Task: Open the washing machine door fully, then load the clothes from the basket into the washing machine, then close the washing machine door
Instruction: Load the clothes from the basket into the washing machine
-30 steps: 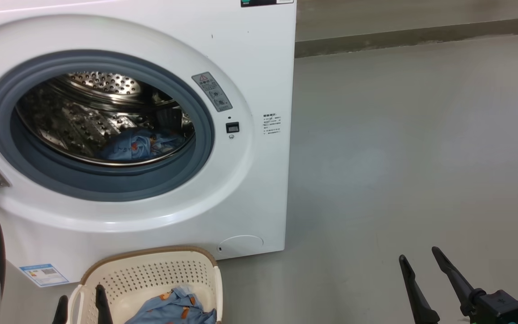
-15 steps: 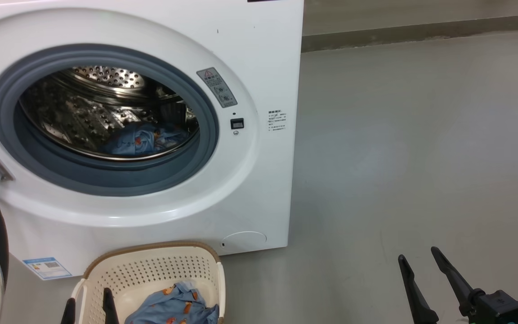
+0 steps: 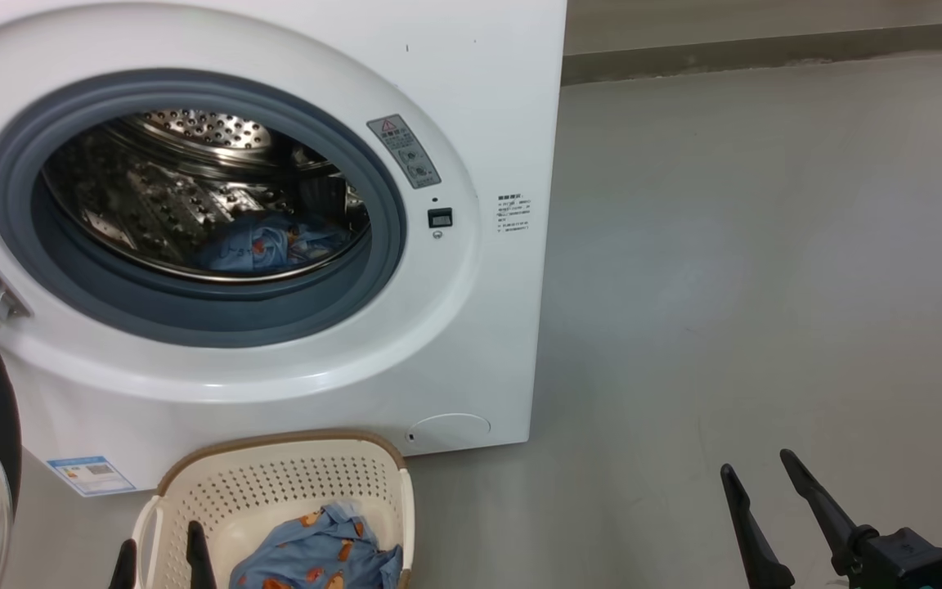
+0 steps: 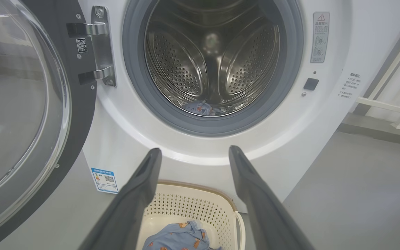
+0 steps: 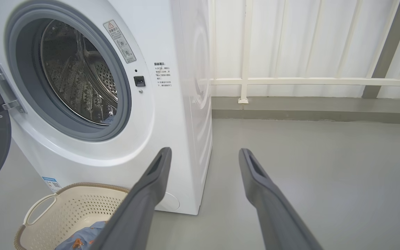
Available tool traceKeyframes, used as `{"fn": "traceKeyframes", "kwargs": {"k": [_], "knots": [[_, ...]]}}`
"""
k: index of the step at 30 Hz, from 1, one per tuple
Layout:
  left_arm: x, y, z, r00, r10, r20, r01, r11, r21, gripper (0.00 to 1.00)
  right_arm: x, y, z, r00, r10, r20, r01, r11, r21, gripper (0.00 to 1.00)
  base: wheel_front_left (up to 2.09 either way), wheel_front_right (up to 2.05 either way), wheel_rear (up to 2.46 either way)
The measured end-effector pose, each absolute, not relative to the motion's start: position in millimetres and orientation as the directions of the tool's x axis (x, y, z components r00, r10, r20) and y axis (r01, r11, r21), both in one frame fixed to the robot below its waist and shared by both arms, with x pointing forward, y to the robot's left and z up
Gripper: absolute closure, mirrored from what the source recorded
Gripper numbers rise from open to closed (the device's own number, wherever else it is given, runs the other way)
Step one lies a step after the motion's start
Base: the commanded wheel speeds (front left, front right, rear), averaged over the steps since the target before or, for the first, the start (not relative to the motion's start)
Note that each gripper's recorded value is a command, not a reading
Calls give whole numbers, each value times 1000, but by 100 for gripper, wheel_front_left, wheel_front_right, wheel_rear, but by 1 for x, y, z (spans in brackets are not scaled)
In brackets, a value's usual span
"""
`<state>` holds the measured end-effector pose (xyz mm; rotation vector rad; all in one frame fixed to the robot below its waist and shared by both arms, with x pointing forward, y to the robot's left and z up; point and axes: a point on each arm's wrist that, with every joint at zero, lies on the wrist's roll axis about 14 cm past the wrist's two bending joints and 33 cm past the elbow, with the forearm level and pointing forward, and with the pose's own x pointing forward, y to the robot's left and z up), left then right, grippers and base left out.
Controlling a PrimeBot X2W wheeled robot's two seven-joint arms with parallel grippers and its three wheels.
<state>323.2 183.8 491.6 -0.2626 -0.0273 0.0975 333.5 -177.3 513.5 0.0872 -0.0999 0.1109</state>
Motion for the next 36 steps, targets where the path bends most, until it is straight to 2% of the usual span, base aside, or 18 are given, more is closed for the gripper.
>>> {"fn": "traceKeyframes", "kwargs": {"k": [7, 12, 20, 26, 36], "knots": [[324, 188, 484, 992, 122, -15, -121, 955, -270, 0, 335, -176, 509, 990, 108, 89, -116, 990, 84, 0, 0, 0, 0], [328, 186, 452, 986, 114, -118, -143, 949, -281, 0, 342, -177, 501, 993, 102, 62, -108, 990, 91, 0, 0, 0, 0], [373, 180, 414, 966, 75, -249, -145, 950, -276, 0, 374, -171, 492, 993, 107, 45, -111, 987, 117, 0, 0, 0, 0], [413, 166, 368, 897, 5, -441, -151, 943, -296, 0, 408, -158, 483, 988, 147, 35, -150, 981, 124, 0, 0, 0, 0], [458, 173, 277, 732, -25, -681, -175, 959, -223, 0, 458, -152, 444, 984, 178, -24, -173, 976, 134, 0, 0, 0, 0]]}}
